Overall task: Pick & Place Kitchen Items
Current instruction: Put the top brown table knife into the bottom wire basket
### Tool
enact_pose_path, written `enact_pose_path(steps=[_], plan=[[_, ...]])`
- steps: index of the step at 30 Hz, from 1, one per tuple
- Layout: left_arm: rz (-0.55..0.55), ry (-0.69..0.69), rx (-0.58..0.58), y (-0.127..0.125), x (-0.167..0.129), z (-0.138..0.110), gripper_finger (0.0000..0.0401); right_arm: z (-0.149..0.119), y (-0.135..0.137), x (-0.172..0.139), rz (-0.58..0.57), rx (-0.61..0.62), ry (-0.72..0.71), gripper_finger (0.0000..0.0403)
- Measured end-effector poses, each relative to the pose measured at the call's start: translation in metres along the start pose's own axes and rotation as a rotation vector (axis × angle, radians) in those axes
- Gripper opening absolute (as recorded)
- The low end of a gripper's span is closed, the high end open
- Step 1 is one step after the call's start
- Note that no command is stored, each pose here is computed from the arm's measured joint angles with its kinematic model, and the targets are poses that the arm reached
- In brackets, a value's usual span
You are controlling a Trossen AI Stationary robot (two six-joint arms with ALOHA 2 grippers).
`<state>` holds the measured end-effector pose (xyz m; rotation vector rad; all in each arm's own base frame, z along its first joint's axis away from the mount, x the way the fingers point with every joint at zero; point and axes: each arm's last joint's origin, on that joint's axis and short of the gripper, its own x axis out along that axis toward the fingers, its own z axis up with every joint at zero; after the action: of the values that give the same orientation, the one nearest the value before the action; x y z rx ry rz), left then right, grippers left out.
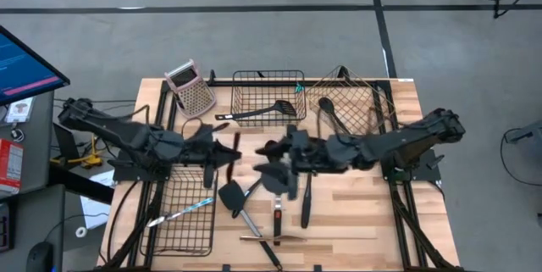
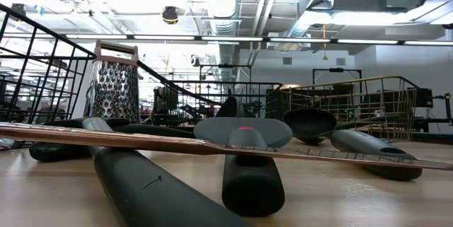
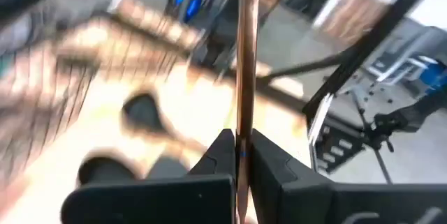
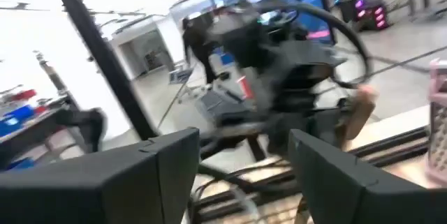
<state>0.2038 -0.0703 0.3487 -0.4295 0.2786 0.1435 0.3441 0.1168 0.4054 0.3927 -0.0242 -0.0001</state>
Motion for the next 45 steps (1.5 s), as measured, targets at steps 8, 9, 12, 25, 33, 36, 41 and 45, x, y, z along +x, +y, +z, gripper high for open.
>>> enact_pose_path(steps=[8, 9, 12, 25, 33, 36, 41, 45], plan=[[0.086, 0.347, -0.409, 0.023, -0.031, -0.021, 0.0, -0.013, 0.018, -0.033, -0.082, 0.028, 0.182, 0.0201], [0.112, 0.374, -0.435, 0.025, -0.034, -0.024, 0.0, -0.017, 0.021, -0.035, -0.093, 0.032, 0.202, 0.0197], [0.196, 0.439, -0.495, 0.031, -0.042, -0.031, 0.0, -0.029, 0.028, -0.039, -0.131, 0.045, 0.241, 0.0187], [0.43, 0.542, -0.467, 0.036, -0.049, -0.052, 0.0, -0.08, 0.045, -0.029, -0.22, 0.074, 0.316, 0.0165], [0.402, 0.647, -0.36, 0.012, -0.047, -0.077, 0.0, -0.088, 0.046, -0.027, -0.232, 0.095, 0.343, 0.0167], [0.412, 0.675, -0.366, 0.002, -0.048, -0.088, 0.0, -0.088, 0.045, -0.029, -0.24, 0.086, 0.352, 0.0168], [0.477, 0.683, -0.441, -0.008, -0.047, -0.103, 0.0, -0.087, 0.044, -0.03, -0.243, 0.082, 0.356, 0.0165], [0.524, 0.69, -0.471, -0.015, -0.045, -0.114, 0.0, -0.088, 0.044, -0.03, -0.247, 0.076, 0.363, 0.0162]])
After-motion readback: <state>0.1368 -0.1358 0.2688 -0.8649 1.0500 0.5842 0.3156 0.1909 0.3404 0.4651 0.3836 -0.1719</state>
